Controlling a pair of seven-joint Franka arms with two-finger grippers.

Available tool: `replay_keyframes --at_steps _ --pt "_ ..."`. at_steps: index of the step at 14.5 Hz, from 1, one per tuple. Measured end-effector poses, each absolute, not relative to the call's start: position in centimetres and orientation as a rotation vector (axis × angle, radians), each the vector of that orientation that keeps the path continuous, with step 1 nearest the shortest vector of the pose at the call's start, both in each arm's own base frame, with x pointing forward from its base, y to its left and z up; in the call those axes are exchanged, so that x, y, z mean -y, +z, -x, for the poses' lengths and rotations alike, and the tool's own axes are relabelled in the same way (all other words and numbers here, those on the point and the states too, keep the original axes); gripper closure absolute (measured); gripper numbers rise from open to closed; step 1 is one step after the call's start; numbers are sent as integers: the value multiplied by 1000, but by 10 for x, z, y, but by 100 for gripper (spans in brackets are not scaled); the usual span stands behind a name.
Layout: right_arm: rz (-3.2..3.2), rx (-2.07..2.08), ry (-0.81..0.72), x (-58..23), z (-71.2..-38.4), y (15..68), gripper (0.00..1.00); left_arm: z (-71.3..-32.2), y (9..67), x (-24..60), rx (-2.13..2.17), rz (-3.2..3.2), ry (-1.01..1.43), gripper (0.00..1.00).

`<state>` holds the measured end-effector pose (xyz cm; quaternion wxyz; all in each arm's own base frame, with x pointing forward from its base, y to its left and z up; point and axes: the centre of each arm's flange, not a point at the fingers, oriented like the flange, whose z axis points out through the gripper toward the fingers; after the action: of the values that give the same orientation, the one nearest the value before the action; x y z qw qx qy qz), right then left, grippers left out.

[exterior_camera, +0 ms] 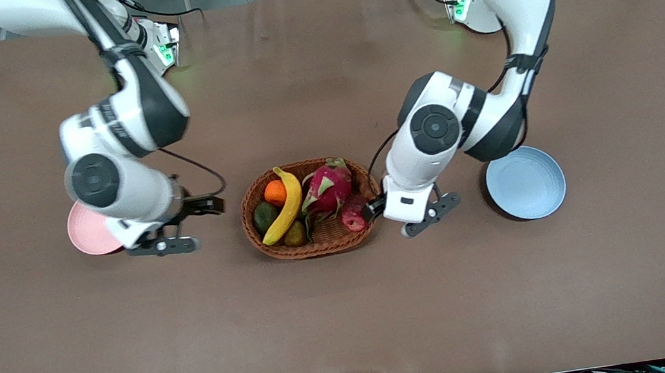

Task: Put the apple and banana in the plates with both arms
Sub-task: 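Reach the right gripper to the banana while the left gripper reaches the apple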

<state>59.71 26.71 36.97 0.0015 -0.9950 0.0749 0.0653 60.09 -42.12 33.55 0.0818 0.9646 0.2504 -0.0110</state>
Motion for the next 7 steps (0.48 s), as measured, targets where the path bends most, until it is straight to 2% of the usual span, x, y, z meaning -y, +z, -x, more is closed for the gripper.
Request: replay_keyframes --at_steps 4,5,6,7 --pt "3093 -584 162 -339 -583 311 3 -598 302 441 -870 -2820 -37 0" --pt "3084 -661 166 -349 -582 300 8 -596 296 446 -897 -2804 -36 0" --pt "3071 -742 167 -358 -583 291 21 -594 289 451 -923 -2787 -36 0" --pt "3054 -820 163 -366 -586 285 22 -592 283 456 -949 -2770 -36 0"
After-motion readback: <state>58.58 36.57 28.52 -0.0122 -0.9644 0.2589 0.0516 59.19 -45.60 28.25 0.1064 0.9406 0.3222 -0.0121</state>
